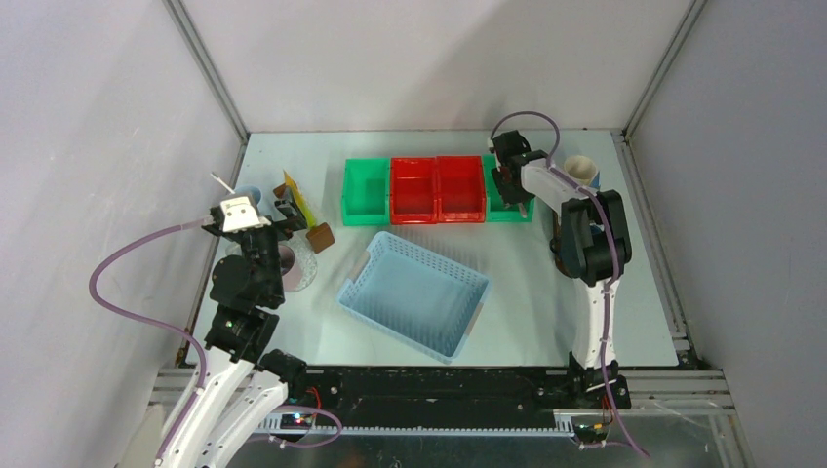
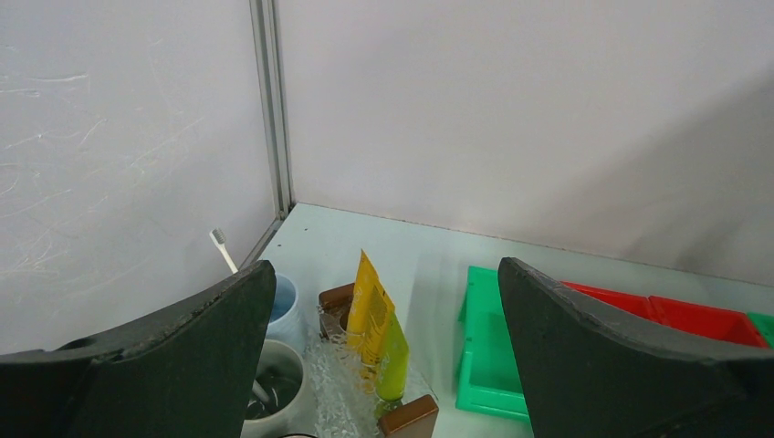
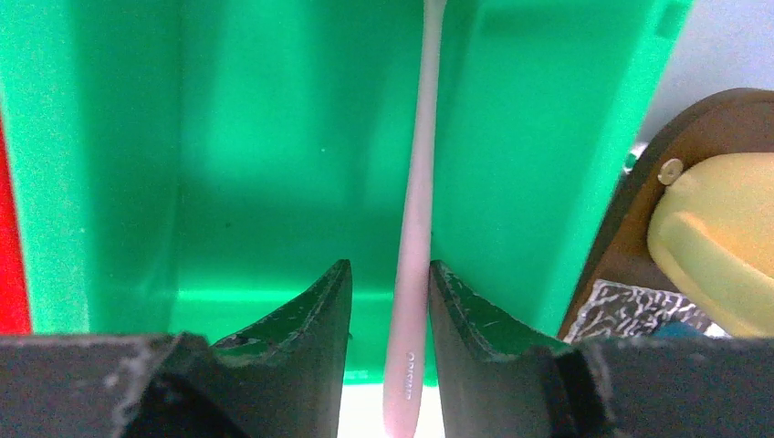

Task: Prepare toiletry sets of a toothbrush and toothpaste on the tray
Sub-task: Pick up the toothbrush from the storage box.

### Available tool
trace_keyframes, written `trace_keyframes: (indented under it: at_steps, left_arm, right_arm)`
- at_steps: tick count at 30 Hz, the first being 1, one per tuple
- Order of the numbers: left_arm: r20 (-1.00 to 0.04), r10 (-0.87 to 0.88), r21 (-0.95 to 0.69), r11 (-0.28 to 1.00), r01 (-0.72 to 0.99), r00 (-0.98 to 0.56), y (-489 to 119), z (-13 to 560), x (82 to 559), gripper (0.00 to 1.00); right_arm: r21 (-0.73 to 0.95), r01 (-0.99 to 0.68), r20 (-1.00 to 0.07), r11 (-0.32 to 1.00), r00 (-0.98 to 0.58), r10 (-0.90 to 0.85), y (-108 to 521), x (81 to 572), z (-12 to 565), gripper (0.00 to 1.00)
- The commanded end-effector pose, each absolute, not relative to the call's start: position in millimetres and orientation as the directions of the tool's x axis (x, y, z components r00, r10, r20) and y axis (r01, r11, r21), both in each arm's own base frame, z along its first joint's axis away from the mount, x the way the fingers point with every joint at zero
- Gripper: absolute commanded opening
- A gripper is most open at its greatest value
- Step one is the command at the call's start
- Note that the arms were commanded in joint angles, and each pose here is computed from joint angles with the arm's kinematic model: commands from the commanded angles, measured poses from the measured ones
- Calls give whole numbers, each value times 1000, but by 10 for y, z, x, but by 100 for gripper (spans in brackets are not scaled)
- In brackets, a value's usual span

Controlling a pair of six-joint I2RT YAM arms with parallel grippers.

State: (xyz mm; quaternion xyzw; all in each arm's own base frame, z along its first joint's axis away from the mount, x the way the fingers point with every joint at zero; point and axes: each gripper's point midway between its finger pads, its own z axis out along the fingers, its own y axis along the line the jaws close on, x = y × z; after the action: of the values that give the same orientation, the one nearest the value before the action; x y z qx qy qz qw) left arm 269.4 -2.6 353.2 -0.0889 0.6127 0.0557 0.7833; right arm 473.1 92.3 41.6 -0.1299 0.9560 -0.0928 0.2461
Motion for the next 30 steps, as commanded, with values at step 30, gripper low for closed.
trace_keyframes:
  at_steps: [30]
  left_arm:
    - [-962,-149,-123,984,128,227,-604,3869,2716,98]
  right_arm:
    - [-52,-346,-797,937,-551,-248,1339,4191,2231,0]
